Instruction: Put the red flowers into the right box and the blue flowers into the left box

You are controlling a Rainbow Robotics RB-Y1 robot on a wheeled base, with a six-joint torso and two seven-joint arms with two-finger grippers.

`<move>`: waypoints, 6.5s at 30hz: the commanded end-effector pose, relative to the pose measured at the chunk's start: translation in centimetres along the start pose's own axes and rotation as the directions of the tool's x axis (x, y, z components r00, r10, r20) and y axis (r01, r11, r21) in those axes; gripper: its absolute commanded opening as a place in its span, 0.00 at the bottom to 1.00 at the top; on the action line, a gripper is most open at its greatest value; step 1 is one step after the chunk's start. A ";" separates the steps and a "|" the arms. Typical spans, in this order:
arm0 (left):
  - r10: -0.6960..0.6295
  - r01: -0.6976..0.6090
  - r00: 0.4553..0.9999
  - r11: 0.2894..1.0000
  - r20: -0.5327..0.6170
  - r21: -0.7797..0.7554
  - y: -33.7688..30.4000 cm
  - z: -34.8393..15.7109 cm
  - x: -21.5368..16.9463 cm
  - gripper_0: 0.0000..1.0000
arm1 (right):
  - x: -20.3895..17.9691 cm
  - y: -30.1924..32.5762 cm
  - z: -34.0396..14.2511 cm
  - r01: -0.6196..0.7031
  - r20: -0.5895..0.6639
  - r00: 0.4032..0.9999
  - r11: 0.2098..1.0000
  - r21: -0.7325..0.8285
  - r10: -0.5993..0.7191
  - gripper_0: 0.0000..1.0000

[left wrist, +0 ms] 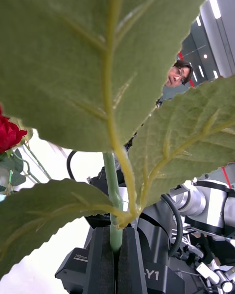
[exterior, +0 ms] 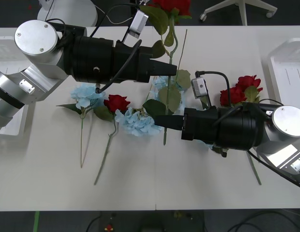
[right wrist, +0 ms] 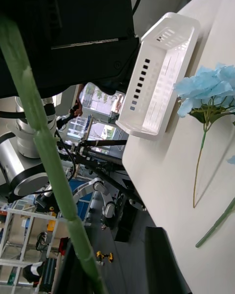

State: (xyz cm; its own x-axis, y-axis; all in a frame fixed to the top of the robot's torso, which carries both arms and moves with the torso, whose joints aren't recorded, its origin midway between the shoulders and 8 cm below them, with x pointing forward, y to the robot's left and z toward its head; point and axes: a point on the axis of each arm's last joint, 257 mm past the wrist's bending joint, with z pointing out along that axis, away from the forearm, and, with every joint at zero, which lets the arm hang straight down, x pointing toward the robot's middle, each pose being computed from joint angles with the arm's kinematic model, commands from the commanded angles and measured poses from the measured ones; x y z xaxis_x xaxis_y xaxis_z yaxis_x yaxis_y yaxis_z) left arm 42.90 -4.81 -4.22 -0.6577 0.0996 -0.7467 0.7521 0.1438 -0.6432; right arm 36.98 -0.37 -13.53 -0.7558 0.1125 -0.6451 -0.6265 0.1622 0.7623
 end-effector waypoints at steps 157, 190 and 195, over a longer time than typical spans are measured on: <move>-0.250 -0.107 0.940 0.431 -0.232 -0.896 26.1 -21.9 13.8 0.00 | -8.1 -28.2 -31.0 0.119 -0.143 0.975 0.141 0.983 0.168 0.67; -0.115 0.233 0.958 -0.219 0.262 -0.948 21.2 -63.4 3.4 0.00 | -7.0 -30.5 -28.8 0.052 -0.076 0.985 0.153 0.987 0.157 0.00; -0.153 0.173 0.964 -0.260 0.217 -0.950 23.5 -65.2 6.6 0.00 | -8.8 -29.2 -29.2 -0.001 -0.028 0.987 0.181 0.983 0.161 0.00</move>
State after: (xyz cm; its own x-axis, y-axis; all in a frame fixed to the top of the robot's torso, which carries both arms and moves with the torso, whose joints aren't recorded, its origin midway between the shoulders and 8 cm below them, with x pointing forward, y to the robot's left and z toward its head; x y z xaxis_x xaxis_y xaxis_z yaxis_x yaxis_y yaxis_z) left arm 52.45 61.71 -16.09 -0.7340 -0.2639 -0.6257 -0.4064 0.9089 0.0933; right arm 54.09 -35.14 -32.65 -0.8810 0.0579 -0.4695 0.0492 0.9983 0.0309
